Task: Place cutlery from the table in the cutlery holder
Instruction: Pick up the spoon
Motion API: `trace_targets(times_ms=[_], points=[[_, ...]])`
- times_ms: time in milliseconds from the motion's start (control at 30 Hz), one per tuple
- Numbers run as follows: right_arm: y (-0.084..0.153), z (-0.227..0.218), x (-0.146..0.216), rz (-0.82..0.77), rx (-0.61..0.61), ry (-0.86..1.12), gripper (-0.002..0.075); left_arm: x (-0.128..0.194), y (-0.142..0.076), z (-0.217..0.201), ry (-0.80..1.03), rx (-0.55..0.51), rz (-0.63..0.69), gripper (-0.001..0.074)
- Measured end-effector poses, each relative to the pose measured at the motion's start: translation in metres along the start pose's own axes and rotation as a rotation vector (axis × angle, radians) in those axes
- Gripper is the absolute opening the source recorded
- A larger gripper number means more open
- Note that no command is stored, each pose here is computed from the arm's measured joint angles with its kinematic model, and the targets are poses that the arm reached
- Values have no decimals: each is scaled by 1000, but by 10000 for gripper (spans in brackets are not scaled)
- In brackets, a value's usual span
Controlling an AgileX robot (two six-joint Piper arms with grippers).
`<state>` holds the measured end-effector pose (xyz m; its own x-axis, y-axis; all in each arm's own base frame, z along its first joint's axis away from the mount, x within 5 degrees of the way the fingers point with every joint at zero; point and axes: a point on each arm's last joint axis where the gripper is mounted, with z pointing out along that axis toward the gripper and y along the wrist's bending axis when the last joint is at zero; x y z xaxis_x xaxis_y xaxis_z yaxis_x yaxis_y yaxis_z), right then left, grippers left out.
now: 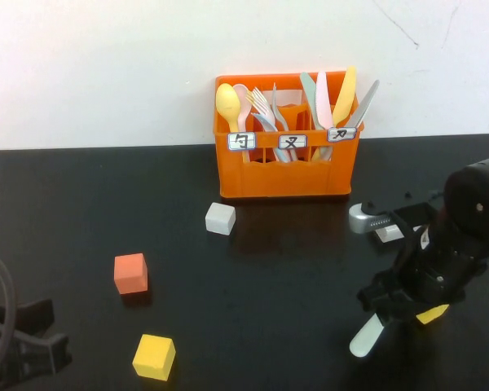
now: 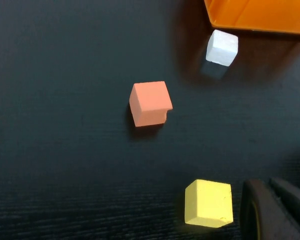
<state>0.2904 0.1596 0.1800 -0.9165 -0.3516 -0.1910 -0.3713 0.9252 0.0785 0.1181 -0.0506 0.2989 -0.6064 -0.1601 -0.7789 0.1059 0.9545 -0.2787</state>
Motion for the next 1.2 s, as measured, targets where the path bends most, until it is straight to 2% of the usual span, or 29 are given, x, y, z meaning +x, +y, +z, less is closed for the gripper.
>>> trace_targets(times_ms=[267,567,867,1033,1200], points=[[2,9,-14,80,-8,-10,409,0,0,0,2,0,-2,-1],[-2,17,-28,67,59,42,409,0,0,0,4,-2,-2,-1],[-1,28,-35,108,39,-12,409,0,-1,0,-4,6,-2,-1],[3,30,-41,48,-3,-70,409,-1,-1,0,-7,8,-2,-1],[3,30,-39,22,-5,-47,409,-1,-1,0,-13,14,-2,-1]])
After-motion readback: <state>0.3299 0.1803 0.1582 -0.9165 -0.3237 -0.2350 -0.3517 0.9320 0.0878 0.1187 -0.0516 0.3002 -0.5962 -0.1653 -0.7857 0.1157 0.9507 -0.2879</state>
